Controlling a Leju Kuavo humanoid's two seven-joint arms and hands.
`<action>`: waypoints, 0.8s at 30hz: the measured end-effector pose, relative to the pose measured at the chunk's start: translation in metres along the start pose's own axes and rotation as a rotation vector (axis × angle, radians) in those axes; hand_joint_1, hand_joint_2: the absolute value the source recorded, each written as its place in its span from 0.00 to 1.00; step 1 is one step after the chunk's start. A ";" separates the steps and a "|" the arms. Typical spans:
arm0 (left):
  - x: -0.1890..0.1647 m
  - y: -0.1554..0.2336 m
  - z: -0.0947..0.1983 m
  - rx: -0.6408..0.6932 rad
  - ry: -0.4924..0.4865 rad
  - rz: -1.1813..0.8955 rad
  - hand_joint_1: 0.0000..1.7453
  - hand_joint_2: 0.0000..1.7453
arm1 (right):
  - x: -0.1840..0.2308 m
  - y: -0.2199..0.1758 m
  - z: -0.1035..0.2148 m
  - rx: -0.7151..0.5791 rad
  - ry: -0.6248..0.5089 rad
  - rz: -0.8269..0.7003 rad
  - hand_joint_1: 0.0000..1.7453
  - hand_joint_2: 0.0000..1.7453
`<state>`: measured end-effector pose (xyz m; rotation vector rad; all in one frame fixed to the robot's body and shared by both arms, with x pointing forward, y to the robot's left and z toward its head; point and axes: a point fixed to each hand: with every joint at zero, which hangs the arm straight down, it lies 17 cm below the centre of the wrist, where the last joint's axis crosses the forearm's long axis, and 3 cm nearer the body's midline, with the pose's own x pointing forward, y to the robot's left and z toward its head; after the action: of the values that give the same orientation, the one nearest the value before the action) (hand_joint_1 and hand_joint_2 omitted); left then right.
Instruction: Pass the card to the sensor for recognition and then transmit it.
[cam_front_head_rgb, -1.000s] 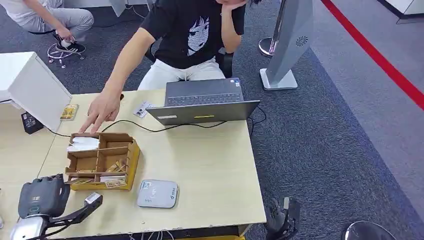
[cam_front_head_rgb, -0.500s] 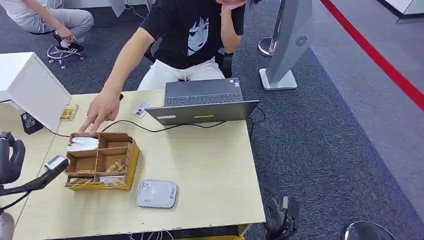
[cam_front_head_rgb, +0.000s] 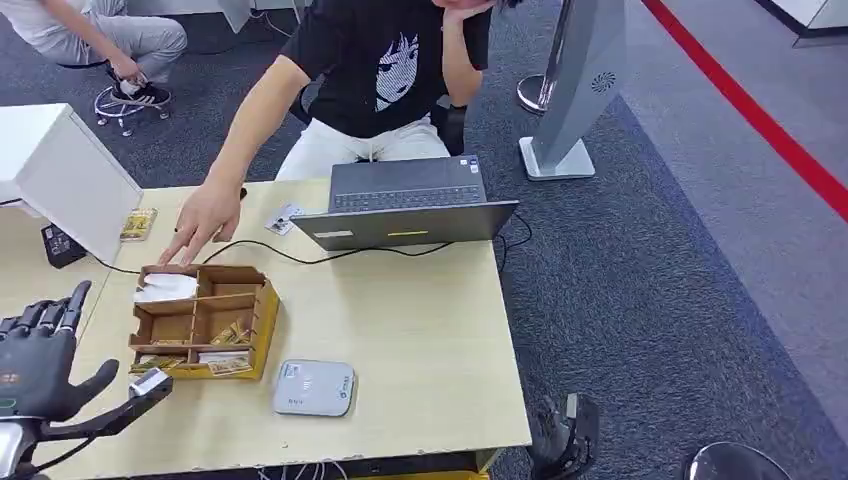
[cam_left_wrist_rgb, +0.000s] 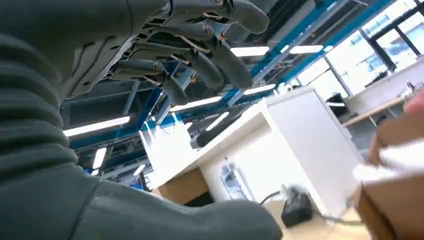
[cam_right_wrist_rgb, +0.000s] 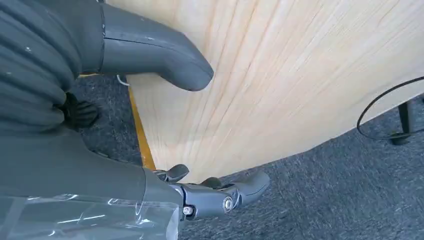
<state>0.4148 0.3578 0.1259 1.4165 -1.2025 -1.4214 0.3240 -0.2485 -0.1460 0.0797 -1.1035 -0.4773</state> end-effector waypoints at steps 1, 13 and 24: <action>0.002 -0.004 0.003 -0.010 -0.005 -0.001 0.00 1.00 | 0.000 0.000 0.000 0.000 0.000 0.000 0.00 1.00; -0.002 -0.069 0.035 -0.240 -0.015 -0.029 0.00 1.00 | 0.000 0.001 0.000 0.003 0.003 0.010 0.00 1.00; -0.009 -0.124 0.070 -0.402 -0.008 -0.048 0.00 1.00 | 0.001 0.001 -0.002 0.004 0.004 0.022 0.00 1.00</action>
<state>0.3568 0.4037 0.0034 1.1646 -0.8311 -1.5963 0.3266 -0.2480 -0.1458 0.0717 -1.1006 -0.4554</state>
